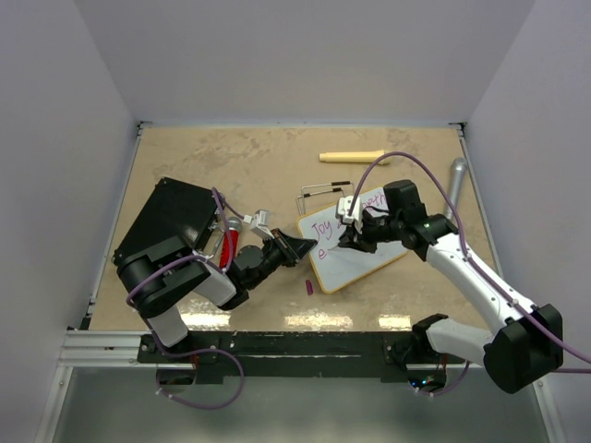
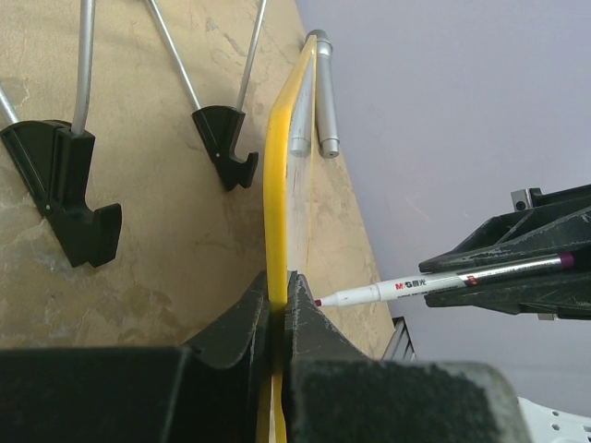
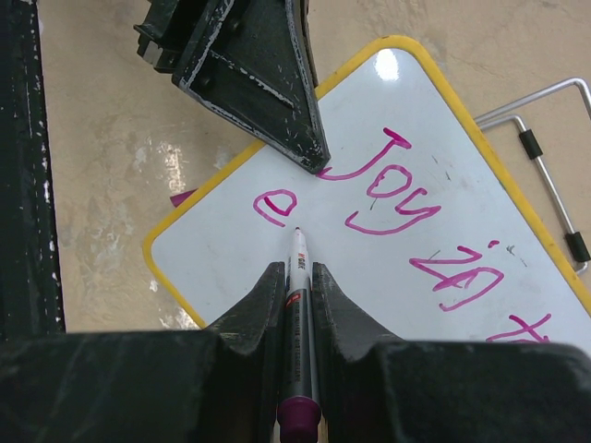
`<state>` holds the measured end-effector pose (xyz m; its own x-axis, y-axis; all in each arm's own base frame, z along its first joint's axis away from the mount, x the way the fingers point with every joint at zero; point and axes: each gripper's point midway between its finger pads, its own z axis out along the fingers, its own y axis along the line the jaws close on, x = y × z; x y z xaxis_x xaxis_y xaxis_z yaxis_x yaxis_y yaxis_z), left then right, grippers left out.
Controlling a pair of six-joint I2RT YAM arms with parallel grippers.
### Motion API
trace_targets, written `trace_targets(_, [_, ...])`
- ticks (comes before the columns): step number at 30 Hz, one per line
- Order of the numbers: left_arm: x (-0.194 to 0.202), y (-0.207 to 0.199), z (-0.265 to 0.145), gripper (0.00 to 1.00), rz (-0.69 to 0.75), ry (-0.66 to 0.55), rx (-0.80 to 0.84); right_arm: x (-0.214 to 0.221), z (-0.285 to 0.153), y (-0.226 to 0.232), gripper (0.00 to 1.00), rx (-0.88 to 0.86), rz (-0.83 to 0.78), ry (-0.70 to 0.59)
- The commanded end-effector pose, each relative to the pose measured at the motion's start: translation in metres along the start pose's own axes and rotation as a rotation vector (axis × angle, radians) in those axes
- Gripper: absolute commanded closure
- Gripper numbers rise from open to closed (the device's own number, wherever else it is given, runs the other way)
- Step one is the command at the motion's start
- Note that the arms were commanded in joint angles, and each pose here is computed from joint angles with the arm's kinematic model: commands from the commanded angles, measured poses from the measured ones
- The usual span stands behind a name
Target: Write a sentence on the whiteboard
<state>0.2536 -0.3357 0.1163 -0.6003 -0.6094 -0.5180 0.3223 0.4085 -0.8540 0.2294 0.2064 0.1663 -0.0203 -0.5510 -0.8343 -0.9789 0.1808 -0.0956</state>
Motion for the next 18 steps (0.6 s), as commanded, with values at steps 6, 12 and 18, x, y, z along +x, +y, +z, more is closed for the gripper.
trace_targets(6, [-0.0070, -0.0116, -0.0003, 1.00, 0.053, -0.030, 0.055, -0.0238, 0.0020, -0.0134, 1.00, 0.018, -0.019, -0.071])
trace_targets(12, [-0.0065, -0.0116, -0.0003, 1.00, 0.053, -0.027, 0.057, -0.0222, 0.0040, -0.0177, 1.00, 0.042, -0.003, -0.070])
trace_targets(18, [-0.0075, -0.0141, -0.0007, 1.00, 0.052, -0.030, 0.062, -0.0142, 0.0057, -0.0138, 1.00, 0.024, 0.000, -0.047])
